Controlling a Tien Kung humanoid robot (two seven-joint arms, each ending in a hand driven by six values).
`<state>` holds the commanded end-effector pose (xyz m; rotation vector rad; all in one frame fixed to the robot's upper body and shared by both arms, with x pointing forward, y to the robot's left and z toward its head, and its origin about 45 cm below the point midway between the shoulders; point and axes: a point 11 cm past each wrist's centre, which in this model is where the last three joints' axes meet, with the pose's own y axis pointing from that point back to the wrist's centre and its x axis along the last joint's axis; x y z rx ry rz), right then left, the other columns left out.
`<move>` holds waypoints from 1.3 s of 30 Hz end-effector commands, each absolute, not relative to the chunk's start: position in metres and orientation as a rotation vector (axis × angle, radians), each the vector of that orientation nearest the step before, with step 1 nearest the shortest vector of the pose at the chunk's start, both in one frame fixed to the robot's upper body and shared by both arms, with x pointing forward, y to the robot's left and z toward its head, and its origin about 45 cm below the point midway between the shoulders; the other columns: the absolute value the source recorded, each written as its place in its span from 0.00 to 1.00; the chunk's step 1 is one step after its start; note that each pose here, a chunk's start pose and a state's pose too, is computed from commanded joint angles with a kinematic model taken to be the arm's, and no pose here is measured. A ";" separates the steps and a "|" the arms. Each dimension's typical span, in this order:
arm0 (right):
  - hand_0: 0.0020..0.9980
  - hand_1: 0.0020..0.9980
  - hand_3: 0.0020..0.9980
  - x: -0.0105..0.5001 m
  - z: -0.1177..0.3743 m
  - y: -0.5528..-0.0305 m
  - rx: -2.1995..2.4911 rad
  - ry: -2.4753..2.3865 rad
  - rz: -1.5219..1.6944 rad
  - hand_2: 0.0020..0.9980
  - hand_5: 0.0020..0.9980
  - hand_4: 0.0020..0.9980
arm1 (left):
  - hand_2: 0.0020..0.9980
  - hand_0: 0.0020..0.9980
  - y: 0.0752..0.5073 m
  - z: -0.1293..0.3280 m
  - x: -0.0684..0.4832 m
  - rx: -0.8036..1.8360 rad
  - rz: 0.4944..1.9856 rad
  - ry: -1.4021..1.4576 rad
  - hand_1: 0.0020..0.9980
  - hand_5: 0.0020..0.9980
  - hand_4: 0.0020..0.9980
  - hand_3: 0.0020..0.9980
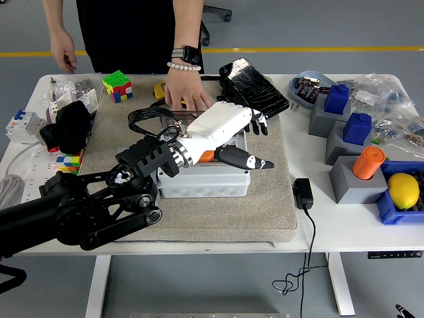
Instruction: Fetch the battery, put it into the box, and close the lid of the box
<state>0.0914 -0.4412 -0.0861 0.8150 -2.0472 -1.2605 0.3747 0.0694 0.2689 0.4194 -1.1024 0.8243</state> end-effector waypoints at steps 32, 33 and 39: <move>0.57 0.56 0.46 0.092 -0.086 -0.441 0.813 -2.056 -1.263 0.50 0.38 0.83 | 0.55 0.36 0.161 0.198 0.376 0.732 0.870 -0.914 0.55 0.53 1.00 0.54; 0.57 0.56 0.46 0.092 -0.086 -0.441 0.813 -2.056 -1.263 0.50 0.38 0.83 | 0.55 0.36 0.163 0.198 0.377 0.736 0.873 -0.914 0.55 0.53 1.00 0.54; 0.57 0.56 0.46 0.092 -0.086 -0.441 0.812 -2.059 -1.264 0.50 0.38 0.83 | 0.54 0.34 0.179 0.202 0.380 0.774 0.893 -0.936 0.54 0.54 1.00 0.54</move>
